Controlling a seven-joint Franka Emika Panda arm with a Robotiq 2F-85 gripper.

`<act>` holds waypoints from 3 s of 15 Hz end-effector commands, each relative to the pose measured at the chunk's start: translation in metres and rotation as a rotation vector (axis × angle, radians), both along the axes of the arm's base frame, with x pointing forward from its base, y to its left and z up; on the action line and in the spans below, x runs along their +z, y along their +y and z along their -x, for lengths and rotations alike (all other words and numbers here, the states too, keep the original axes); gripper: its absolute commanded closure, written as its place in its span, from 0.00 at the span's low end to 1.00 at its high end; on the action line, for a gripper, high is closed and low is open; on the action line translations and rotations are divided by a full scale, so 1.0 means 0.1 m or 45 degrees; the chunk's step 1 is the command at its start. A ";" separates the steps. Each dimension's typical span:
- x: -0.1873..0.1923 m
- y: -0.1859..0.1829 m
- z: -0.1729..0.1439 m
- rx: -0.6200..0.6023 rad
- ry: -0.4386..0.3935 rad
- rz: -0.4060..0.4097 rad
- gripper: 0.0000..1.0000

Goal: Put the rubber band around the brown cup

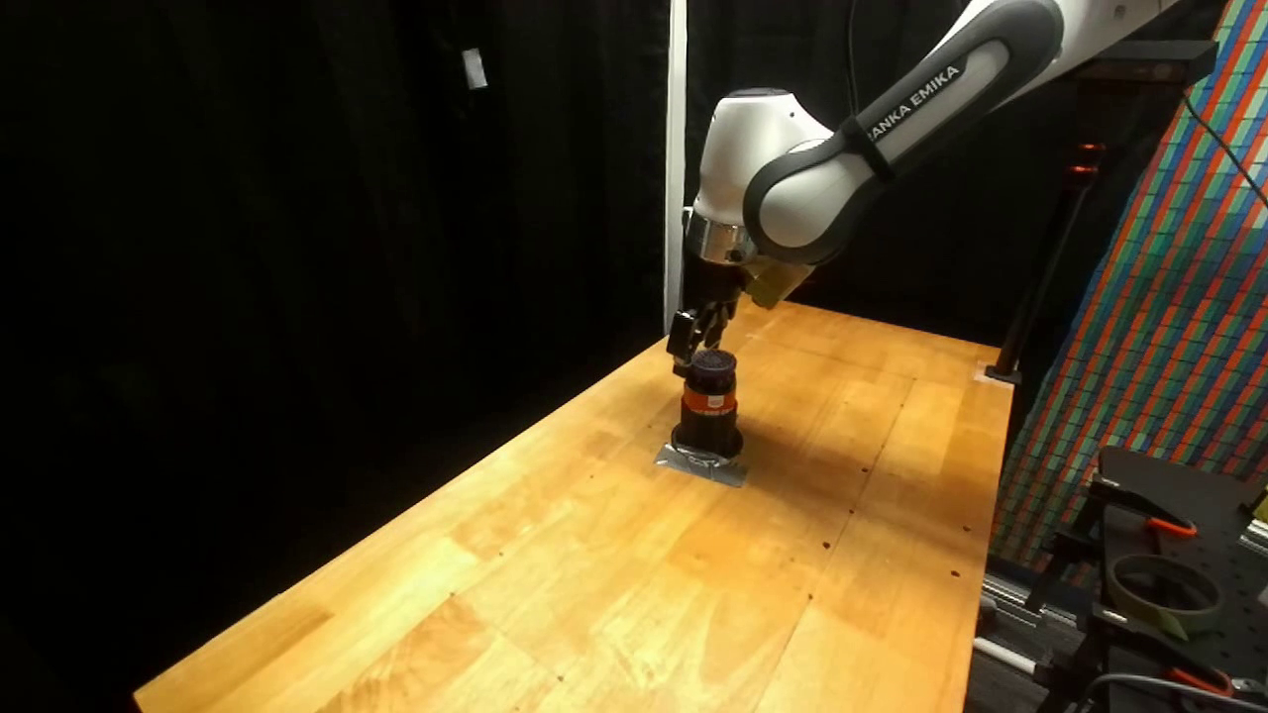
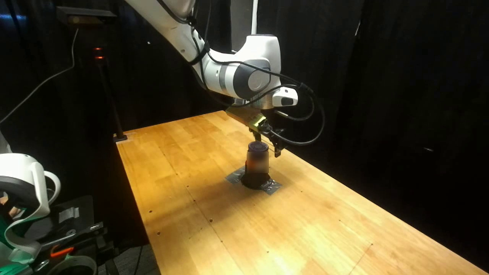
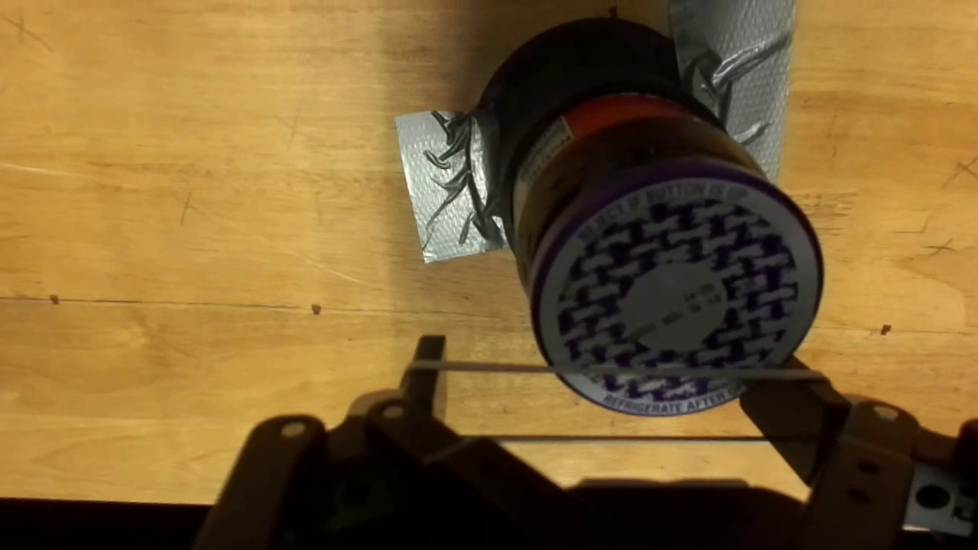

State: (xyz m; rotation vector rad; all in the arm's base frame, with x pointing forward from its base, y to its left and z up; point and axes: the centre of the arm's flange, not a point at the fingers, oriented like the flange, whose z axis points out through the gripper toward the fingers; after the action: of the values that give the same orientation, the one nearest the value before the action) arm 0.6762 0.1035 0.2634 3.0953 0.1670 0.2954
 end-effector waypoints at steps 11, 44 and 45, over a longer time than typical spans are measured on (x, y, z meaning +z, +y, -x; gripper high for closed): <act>0.06 -0.06 0.25 0.014 0.183 -0.051 0.00; -0.07 -0.36 1.77 -0.071 -0.497 -0.217 0.94; -0.08 -0.36 1.82 -0.075 -0.539 -0.232 0.92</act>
State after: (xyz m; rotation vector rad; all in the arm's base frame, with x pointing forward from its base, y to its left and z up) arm 0.5257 0.0753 0.2530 3.1212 0.0603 0.8356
